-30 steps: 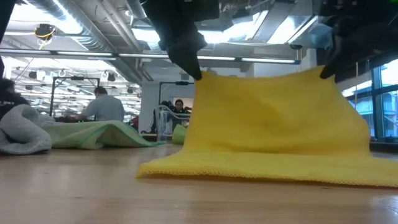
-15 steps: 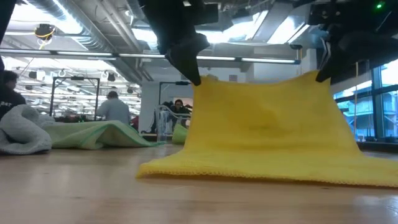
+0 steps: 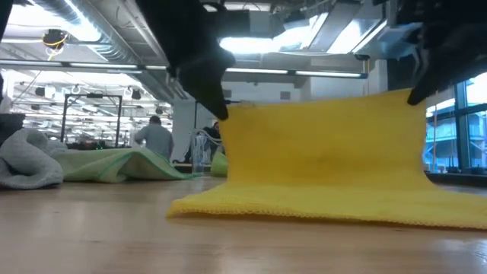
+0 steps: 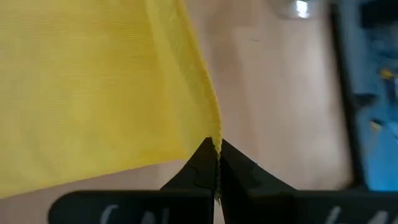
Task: Fold microfiber towels
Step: Fold the yellow microfiber cloth
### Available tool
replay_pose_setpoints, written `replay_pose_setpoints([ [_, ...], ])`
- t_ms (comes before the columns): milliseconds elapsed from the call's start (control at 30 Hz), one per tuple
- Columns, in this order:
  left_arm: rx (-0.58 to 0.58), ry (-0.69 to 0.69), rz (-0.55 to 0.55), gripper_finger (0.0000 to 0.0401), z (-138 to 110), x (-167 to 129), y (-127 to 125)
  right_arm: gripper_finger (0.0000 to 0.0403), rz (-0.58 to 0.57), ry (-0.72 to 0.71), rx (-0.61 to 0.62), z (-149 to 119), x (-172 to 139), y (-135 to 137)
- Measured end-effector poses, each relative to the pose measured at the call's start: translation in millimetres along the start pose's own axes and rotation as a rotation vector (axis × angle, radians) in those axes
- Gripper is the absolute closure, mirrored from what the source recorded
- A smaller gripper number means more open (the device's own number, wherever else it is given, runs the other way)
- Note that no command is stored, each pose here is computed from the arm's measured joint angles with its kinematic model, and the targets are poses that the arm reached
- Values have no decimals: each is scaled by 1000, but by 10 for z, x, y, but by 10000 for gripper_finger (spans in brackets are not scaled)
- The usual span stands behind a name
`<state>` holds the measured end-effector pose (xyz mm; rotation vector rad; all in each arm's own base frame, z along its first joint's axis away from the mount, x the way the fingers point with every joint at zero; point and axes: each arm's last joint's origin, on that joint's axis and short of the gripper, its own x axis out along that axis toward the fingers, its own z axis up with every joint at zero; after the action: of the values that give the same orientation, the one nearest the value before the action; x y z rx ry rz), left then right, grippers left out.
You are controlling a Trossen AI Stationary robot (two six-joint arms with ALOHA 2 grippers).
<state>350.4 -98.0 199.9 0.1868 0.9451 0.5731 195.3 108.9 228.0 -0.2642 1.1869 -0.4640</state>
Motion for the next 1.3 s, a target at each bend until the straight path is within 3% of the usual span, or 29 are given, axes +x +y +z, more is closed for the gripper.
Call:
replay_pose_setpoints([
  [233,-27,-60,-68,400,-53,-184,-212,393,198,-61,-57,-48,-145,256],
  [467,-39,-65,-223,400,-154,-191,-562,393,394,-97,-158,-87,-236,554],
  [600,8,-30,-258,399,-278,-148,-730,393,413,-44,-219,-144,-178,702],
  [867,40,-21,-267,400,-352,-170,-814,393,457,75,-294,-188,1,930],
  [1300,25,-69,-239,400,-323,-286,-771,393,465,0,-287,-163,-111,839],
])
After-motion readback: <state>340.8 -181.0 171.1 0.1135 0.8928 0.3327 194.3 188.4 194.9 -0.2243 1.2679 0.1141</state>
